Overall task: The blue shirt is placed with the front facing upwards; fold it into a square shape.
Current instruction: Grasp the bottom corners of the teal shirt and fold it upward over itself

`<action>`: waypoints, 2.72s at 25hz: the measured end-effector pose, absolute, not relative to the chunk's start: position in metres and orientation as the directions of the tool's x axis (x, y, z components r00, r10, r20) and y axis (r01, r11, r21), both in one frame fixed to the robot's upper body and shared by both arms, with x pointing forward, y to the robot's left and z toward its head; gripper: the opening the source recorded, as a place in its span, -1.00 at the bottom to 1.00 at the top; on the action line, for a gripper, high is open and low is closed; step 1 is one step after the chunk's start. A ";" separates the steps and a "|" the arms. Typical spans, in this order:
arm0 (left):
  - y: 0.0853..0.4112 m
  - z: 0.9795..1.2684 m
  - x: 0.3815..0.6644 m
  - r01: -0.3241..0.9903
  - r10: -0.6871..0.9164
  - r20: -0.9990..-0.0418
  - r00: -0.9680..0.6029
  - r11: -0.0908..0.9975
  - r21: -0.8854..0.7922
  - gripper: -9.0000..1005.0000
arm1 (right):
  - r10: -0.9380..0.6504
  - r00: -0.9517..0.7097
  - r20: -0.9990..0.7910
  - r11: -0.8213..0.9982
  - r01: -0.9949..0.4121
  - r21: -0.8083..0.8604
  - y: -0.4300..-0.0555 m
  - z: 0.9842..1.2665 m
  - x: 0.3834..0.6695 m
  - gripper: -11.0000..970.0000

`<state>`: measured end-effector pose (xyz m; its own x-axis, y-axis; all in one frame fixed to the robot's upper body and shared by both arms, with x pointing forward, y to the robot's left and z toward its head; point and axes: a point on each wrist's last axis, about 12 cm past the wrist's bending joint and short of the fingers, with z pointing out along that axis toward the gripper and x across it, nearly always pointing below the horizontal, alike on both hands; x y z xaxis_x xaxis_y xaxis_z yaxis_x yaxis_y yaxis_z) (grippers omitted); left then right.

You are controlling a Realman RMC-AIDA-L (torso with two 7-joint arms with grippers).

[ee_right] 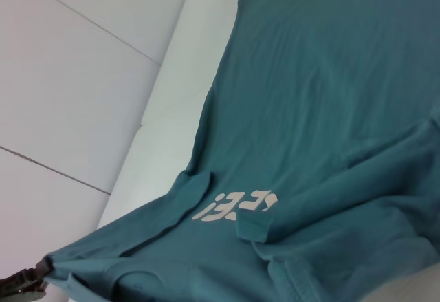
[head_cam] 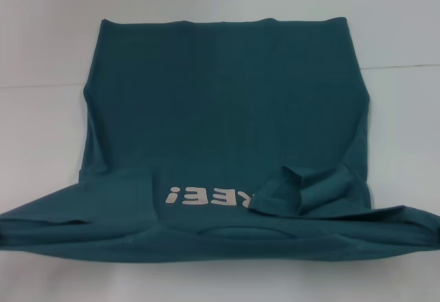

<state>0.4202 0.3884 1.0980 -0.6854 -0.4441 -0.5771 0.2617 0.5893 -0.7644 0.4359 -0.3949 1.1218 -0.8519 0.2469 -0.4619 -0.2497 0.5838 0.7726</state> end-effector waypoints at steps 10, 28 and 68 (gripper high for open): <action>0.376 1.099 0.468 0.316 -0.408 -0.590 -0.697 0.564 -0.763 -0.86 | 0.257 -0.816 -0.518 0.578 -0.300 0.759 -0.398 1.136 0.465 -0.74; 0.340 1.117 0.571 0.348 -0.319 -0.685 -0.655 0.677 -0.649 -0.86 | 0.371 -0.736 -0.567 0.620 -0.259 0.741 -0.411 1.145 0.530 -0.70; 0.245 1.093 0.648 0.325 -0.109 -0.827 -0.551 0.885 -0.334 -0.85 | 0.361 -0.650 -0.668 0.818 -0.124 0.562 -0.352 1.095 0.620 -0.62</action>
<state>0.6478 0.2454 1.0929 -0.5513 -0.1094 -0.8271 0.3252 0.8848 -0.3338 0.6197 -0.3525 1.0952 -0.6500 0.3614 -0.6685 -0.1237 0.8176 0.5623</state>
